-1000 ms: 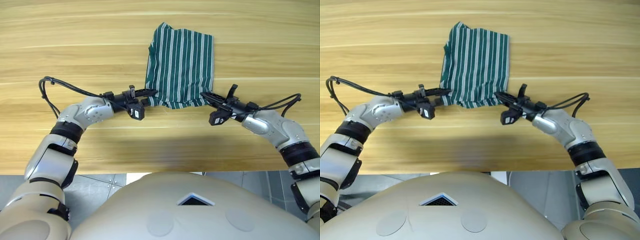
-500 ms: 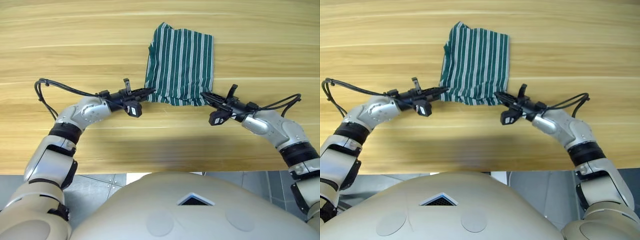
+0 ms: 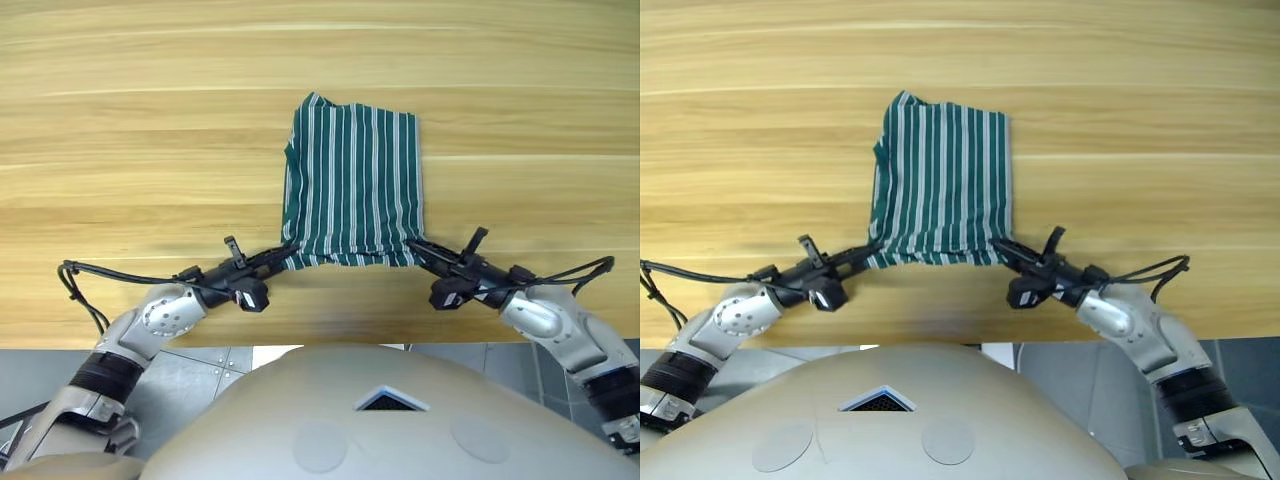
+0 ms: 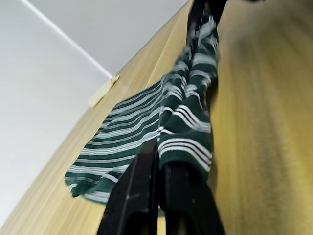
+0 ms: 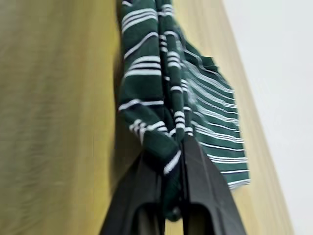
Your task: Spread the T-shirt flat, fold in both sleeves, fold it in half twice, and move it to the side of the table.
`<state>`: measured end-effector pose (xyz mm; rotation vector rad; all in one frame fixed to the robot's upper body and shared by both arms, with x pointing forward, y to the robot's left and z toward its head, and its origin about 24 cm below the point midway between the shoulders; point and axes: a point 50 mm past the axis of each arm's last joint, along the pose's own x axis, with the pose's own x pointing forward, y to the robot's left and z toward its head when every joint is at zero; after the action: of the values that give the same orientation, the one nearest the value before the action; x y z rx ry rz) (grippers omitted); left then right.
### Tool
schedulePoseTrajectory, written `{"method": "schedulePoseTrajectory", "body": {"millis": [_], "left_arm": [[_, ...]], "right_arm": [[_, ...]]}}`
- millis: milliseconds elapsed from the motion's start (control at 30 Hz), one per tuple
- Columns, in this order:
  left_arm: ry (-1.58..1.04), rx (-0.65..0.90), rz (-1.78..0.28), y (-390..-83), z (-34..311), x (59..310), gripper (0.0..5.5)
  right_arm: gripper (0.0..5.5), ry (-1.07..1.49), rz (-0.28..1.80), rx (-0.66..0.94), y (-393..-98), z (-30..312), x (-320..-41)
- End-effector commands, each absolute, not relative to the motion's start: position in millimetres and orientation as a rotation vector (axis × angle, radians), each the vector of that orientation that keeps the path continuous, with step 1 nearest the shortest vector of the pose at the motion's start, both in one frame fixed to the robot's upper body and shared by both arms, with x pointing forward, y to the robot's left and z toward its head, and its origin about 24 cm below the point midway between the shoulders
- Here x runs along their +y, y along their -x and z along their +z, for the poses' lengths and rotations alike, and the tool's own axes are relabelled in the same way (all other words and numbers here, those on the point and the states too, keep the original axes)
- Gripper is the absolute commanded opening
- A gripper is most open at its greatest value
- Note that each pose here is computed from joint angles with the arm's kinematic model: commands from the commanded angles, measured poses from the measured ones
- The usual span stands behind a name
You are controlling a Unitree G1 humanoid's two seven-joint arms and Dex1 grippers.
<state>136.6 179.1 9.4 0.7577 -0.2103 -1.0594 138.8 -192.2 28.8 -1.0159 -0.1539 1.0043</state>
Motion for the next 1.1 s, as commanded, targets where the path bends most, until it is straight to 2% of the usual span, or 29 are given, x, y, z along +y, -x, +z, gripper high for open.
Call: {"method": "schedulePoseTrajectory", "body": {"millis": [33,167,367,567,733,1033,1067,1100], "left_arm": [[-0.783,-0.243,-0.916,-165,19,181,0.00],[-0.852,-0.290,-0.886,-189,23,170,0.00],[-0.959,-0.364,-0.852,-232,36,158,0.00],[-1.011,-0.385,-0.805,-269,44,151,0.00],[-1.021,-0.383,-0.796,-289,48,151,0.00],[-1.004,-0.308,-0.798,-309,34,144,0.00],[-0.993,-0.294,-0.804,-309,31,144,0.00],[-0.978,-0.277,-0.808,-310,29,143,0.00]], "right_arm": [[0.19,1.003,0.890,-0.184,-157,40,-196],[0.19,0.974,0.782,-0.264,-181,51,-191],[0.19,1.024,0.639,-0.296,-221,55,-191],[0.19,1.090,0.616,-0.301,-252,53,-185],[0.19,1.125,0.611,-0.296,-271,53,-182],[0.19,1.138,0.617,-0.275,-296,46,-171],[0.55,1.140,0.620,-0.273,-298,44,-170],[0.66,1.135,0.607,-0.269,-301,43,-169]]}}
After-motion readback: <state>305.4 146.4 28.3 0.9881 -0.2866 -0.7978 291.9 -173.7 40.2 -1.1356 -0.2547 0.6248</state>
